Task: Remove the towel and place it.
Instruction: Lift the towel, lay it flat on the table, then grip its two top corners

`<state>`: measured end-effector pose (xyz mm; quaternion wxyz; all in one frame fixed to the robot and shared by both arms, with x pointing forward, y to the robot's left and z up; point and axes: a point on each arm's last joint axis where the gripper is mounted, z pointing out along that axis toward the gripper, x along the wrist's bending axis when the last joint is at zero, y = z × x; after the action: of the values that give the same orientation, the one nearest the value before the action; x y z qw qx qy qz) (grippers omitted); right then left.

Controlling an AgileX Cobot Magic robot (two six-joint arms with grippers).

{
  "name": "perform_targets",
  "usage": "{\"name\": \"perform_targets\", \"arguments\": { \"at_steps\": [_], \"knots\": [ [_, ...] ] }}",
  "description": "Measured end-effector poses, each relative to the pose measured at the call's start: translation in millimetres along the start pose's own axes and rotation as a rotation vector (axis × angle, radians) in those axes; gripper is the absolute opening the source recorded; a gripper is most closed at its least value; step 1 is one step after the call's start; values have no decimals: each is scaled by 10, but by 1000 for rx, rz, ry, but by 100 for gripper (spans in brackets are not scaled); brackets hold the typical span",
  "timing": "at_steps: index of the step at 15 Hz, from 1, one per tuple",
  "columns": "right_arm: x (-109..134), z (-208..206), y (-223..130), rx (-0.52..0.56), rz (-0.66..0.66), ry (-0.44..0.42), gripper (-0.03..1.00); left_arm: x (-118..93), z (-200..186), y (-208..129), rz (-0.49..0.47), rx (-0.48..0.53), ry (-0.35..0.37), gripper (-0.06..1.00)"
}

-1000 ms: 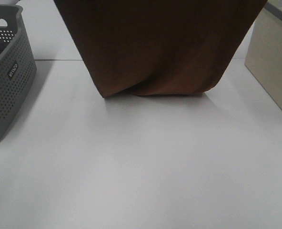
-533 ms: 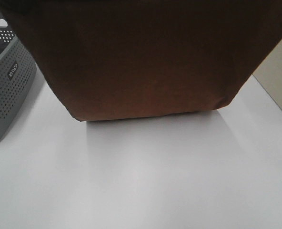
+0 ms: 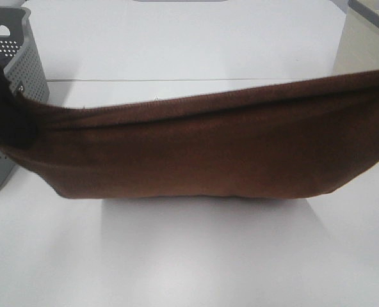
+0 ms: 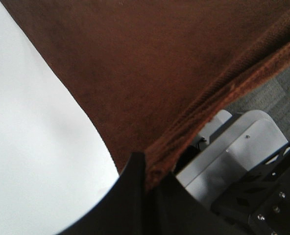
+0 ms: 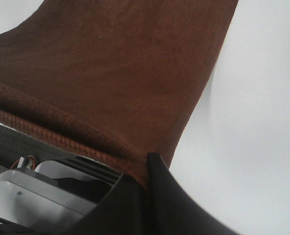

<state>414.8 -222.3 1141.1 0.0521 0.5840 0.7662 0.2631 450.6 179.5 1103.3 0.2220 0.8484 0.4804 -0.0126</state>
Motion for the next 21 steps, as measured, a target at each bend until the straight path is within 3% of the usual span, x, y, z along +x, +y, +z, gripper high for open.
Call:
{"name": "perform_targets", "arguments": {
  "at_steps": [5,7,11,15,18,21],
  "knots": [
    [-91,222,-268,112,23,-20,1,-227,374,-299,55,164,-68,0],
    [-144,442,-474,217,58,-11,1,-261,553,-496,21,247,-117,0],
    [-212,816,-651,402,106,5,1,-216,838,-595,-20,370,-145,0],
    [-223,1079,-760,536,101,69,1,-317,1288,-674,69,599,-151,0],
    [-277,1296,-975,636,117,78,1,-387,1531,-740,89,709,-151,0],
    [-281,1423,-1009,626,121,113,1,-518,1702,-771,138,780,-167,0]
  ]
}}
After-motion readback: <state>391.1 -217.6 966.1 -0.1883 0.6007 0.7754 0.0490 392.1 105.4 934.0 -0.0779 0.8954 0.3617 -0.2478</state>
